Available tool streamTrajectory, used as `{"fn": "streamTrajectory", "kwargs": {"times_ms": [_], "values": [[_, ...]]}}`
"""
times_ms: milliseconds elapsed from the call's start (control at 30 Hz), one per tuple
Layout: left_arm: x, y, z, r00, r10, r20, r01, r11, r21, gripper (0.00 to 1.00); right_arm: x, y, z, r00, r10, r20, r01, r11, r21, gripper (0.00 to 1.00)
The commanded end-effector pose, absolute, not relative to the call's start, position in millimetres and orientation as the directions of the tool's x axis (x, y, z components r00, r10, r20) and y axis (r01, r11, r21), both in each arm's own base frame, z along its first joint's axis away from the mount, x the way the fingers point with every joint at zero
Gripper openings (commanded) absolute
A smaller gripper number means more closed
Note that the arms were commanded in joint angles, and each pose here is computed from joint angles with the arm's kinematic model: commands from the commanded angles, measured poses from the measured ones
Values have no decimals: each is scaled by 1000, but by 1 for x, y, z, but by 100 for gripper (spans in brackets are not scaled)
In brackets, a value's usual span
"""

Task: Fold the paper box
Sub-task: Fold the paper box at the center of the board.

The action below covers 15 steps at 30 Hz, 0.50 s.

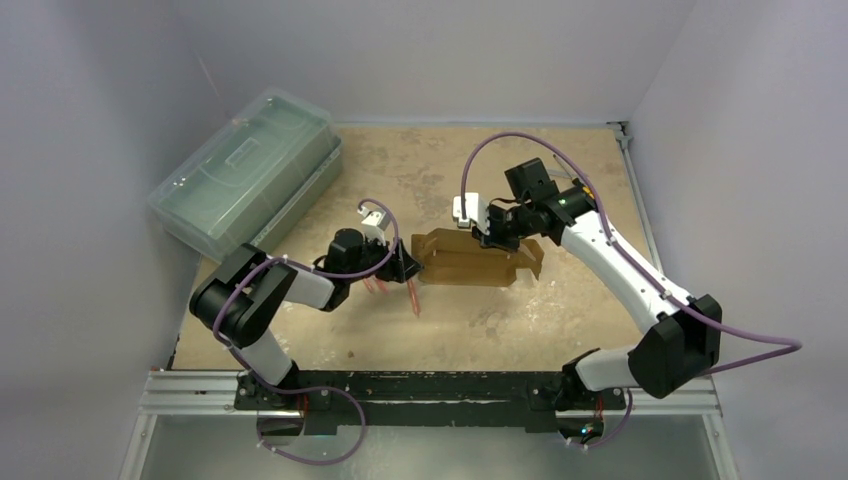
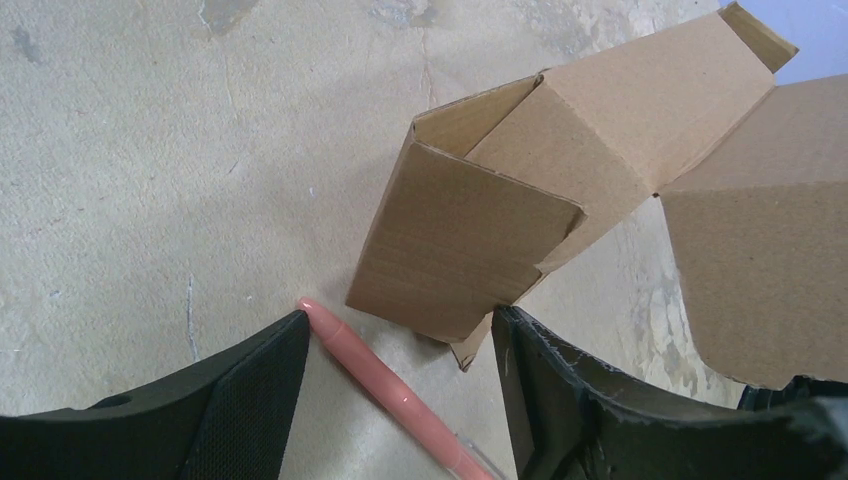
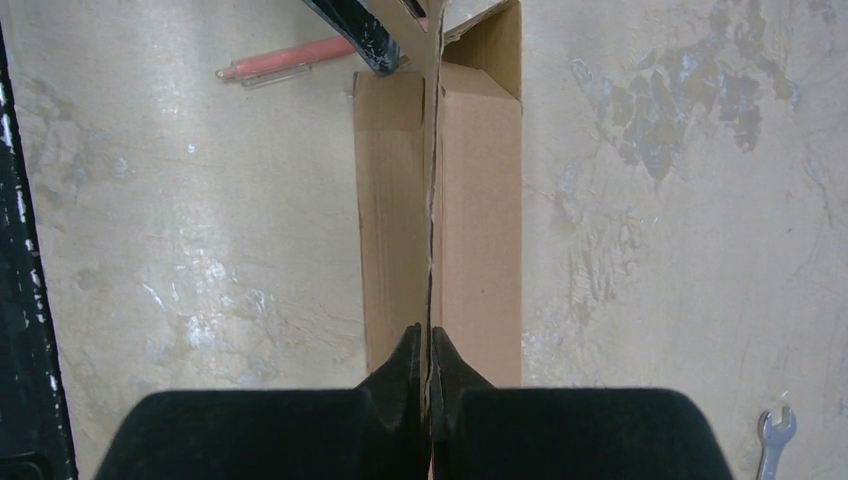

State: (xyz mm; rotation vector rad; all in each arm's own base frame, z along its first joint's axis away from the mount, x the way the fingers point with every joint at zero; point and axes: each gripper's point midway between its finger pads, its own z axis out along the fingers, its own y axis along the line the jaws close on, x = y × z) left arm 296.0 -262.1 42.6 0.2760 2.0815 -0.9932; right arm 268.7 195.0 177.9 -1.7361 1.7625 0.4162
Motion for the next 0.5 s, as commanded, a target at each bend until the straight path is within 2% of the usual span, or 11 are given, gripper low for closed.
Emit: {"fn": "streamTrajectory", "kwargs": {"times_ms": [0,200,467], "values": [[300,-273,68,-603,-149,-784,564,616,-550,68,267,201,186,15,-762,-648,-980,117,-160,0],[290,-272,81,-582,-170,-795,594,579,-559,74,274,200,183,-17,-767,-641,-974,157,-163,0],[289,-259,87,-553,-188,-812,575,618,-535,76,280,202,184,-37,-758,-651,-967,191,-168,0]]}}
